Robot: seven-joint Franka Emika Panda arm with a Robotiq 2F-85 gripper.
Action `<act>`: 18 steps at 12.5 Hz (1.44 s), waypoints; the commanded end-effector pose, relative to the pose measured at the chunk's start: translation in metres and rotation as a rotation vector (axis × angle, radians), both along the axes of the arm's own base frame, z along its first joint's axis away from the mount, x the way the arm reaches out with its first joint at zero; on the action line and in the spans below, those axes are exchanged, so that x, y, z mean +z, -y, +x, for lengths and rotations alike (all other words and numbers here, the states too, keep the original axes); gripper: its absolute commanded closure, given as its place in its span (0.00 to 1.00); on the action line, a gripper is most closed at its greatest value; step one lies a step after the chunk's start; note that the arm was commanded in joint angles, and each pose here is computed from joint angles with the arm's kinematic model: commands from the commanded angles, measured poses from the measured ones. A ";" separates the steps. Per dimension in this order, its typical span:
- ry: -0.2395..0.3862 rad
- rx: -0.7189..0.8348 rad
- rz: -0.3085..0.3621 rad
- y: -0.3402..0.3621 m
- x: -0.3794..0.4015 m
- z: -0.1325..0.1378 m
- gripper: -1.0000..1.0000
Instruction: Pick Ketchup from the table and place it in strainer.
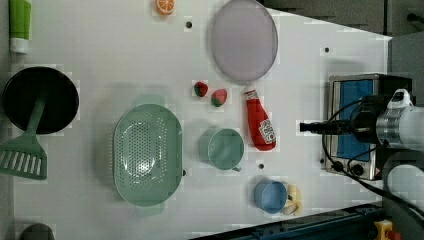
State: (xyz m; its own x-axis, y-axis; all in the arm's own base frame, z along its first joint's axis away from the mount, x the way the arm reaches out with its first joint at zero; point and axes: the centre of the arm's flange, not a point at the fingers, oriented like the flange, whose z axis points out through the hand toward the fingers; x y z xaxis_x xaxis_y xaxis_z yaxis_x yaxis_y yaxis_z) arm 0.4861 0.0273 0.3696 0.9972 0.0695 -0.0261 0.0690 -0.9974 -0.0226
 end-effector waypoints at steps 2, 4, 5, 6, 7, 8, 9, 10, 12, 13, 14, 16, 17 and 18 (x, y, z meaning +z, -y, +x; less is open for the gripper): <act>-0.061 0.090 0.013 0.004 -0.071 -0.015 0.00; -0.068 0.089 0.023 0.003 -0.104 -0.012 0.00; -0.065 0.090 0.028 0.003 -0.119 -0.011 0.00; -0.061 0.093 0.033 0.002 -0.133 -0.009 0.00; -0.053 0.097 0.033 0.002 -0.147 -0.008 0.00; -0.045 0.110 0.030 0.001 -0.159 -0.007 0.00; -0.043 0.119 0.029 0.000 -0.171 -0.008 0.00; -0.044 0.116 0.032 0.001 -0.181 -0.009 0.00; -0.041 0.114 0.039 0.000 -0.197 -0.010 0.00; -0.041 0.112 0.041 0.000 -0.204 -0.011 0.00; -0.043 0.109 0.042 0.001 -0.209 -0.013 0.00; -0.053 0.107 0.043 0.002 -0.215 -0.018 0.16; -0.054 0.106 0.043 0.002 -0.215 -0.018 0.28; -0.046 0.108 0.042 0.002 -0.212 -0.016 0.36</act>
